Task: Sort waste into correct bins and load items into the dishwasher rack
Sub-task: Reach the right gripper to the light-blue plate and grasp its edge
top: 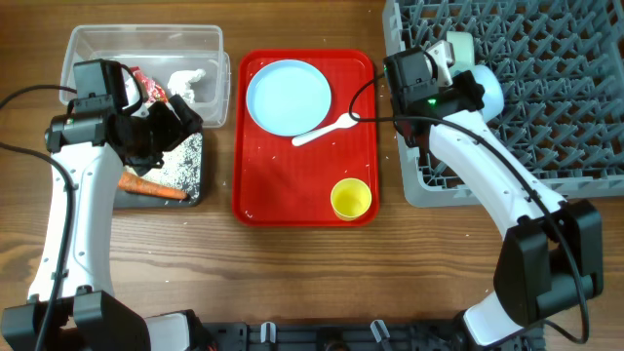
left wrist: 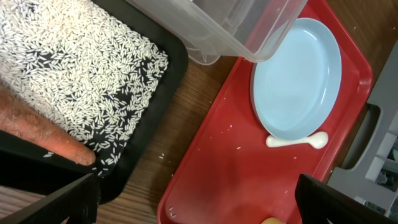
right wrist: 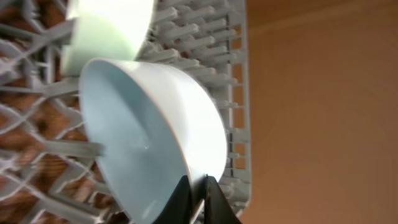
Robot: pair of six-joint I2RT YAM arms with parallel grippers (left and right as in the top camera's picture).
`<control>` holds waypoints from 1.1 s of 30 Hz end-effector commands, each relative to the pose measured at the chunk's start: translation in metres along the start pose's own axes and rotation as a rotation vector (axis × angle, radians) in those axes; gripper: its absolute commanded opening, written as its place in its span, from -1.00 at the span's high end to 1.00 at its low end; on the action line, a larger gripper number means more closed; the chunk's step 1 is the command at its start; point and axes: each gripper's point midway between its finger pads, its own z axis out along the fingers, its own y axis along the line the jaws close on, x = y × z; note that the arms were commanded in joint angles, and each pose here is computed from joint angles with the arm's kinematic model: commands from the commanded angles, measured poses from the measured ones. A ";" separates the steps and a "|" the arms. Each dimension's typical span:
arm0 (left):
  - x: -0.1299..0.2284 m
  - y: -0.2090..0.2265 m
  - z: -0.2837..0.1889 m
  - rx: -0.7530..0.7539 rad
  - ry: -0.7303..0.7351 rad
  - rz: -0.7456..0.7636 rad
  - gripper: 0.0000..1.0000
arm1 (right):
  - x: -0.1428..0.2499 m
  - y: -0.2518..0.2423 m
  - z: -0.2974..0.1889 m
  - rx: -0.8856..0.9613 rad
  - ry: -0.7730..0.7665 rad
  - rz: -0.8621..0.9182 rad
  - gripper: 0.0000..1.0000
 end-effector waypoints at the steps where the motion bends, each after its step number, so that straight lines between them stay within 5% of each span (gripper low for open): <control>1: -0.001 -0.001 -0.006 0.003 -0.021 0.020 -1.00 | -0.009 0.026 -0.005 -0.100 -0.036 -0.016 0.16; 3: -0.001 -0.001 -0.006 0.003 -0.021 0.020 -1.00 | -0.009 0.026 -0.005 -0.100 -0.036 -0.016 -0.91; 4: -0.001 -0.001 -0.006 0.003 -0.021 0.020 -1.00 | -0.009 0.026 -0.005 -0.100 -0.035 -0.006 -1.00; 17: -0.001 -0.001 -0.006 0.003 -0.021 0.020 -1.00 | -0.031 0.012 -0.050 -0.371 -0.204 0.202 -0.99; 25: -0.001 -0.001 -0.006 0.003 -0.021 0.020 -1.00 | -0.089 0.014 -0.205 -1.275 -0.529 0.621 -0.99; 30: -0.001 -0.001 -0.006 0.003 -0.021 0.020 -1.00 | -0.126 0.017 -0.184 -1.239 -0.534 0.799 -0.99; 33: -0.001 -0.001 -0.006 0.003 -0.021 0.020 -1.00 | -0.138 0.076 -0.142 -1.210 -0.393 0.816 -0.99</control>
